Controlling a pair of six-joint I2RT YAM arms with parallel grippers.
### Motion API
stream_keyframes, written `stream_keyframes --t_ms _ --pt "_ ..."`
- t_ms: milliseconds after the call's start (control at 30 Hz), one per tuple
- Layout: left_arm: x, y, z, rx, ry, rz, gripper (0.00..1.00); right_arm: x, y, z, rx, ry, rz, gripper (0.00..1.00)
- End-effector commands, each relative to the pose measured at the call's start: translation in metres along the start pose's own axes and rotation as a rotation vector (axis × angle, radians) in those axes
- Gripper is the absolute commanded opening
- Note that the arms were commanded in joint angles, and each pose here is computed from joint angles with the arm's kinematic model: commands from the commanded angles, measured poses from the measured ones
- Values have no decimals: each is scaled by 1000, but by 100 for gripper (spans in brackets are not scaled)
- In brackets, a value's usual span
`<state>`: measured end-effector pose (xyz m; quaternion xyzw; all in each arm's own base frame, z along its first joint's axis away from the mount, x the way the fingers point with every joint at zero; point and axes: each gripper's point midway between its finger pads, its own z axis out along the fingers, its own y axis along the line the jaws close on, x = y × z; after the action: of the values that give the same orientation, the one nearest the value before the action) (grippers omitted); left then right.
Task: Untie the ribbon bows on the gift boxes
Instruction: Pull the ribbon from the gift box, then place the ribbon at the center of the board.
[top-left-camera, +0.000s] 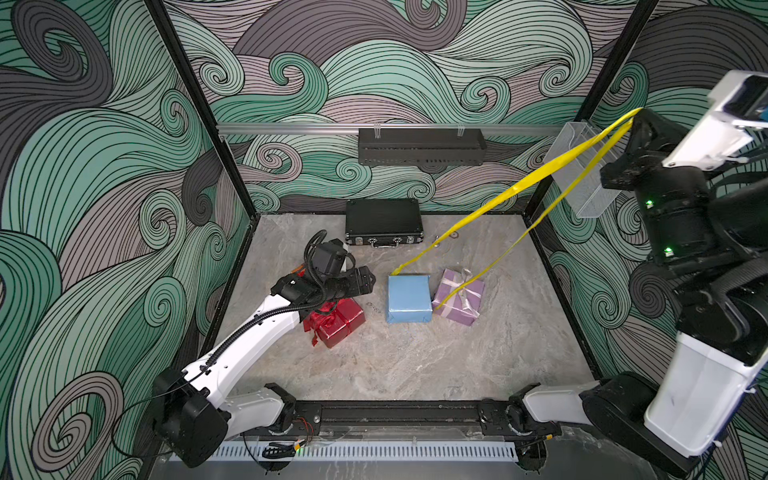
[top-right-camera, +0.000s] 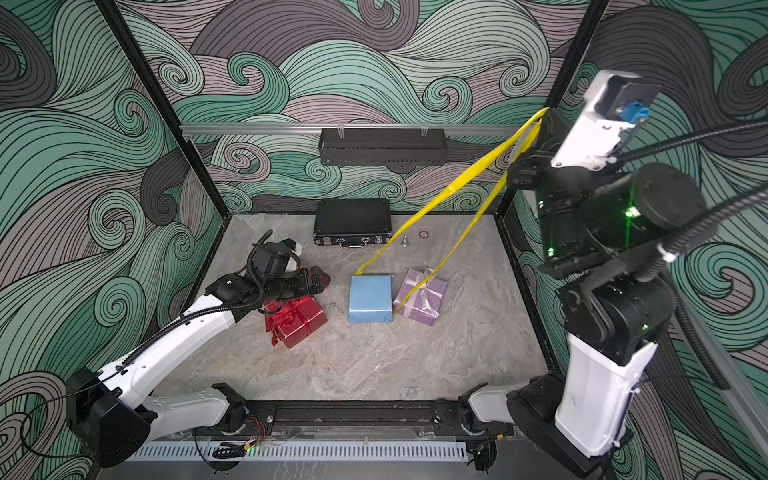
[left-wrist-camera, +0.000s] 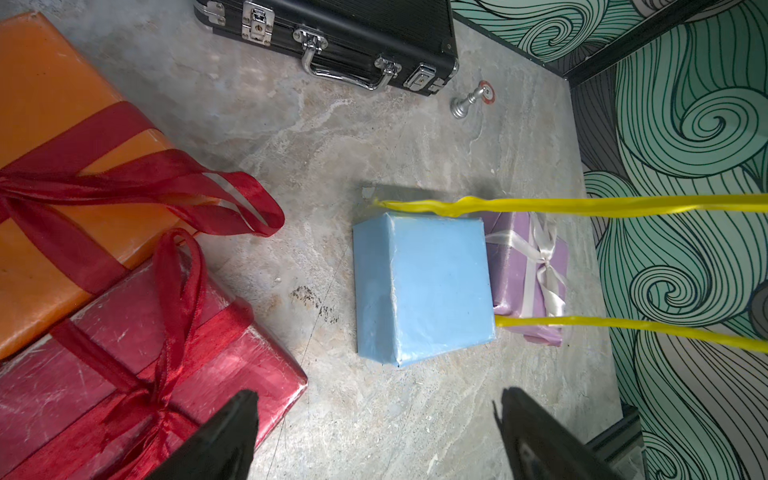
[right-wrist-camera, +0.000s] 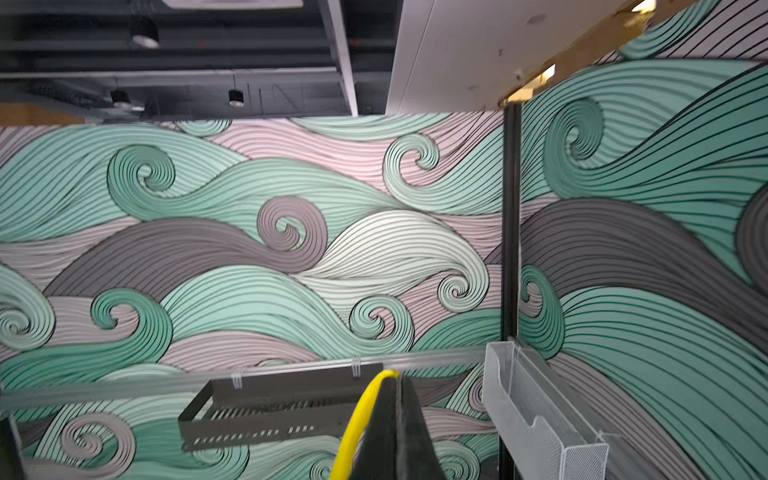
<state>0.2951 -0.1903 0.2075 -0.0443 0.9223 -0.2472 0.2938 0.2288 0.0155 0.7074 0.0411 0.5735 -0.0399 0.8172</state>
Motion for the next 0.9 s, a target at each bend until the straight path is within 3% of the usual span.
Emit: stream_keyframes --t_ms 0,300,500,600,867 --pt "-3 -5 2 18 2 12 91 -15 -7 12 89 -74 -81 0" --pt "0 -7 6 22 16 29 91 -66 -41 -2 269 -246 -146 0" --pt "4 -9 10 26 39 34 91 -43 -40 23 393 -205 -265 0" --pt "5 -11 10 28 43 39 91 1 -41 45 426 -100 -295 0" --pt "9 -11 14 23 60 43 91 190 -79 87 477 304 -207 0"
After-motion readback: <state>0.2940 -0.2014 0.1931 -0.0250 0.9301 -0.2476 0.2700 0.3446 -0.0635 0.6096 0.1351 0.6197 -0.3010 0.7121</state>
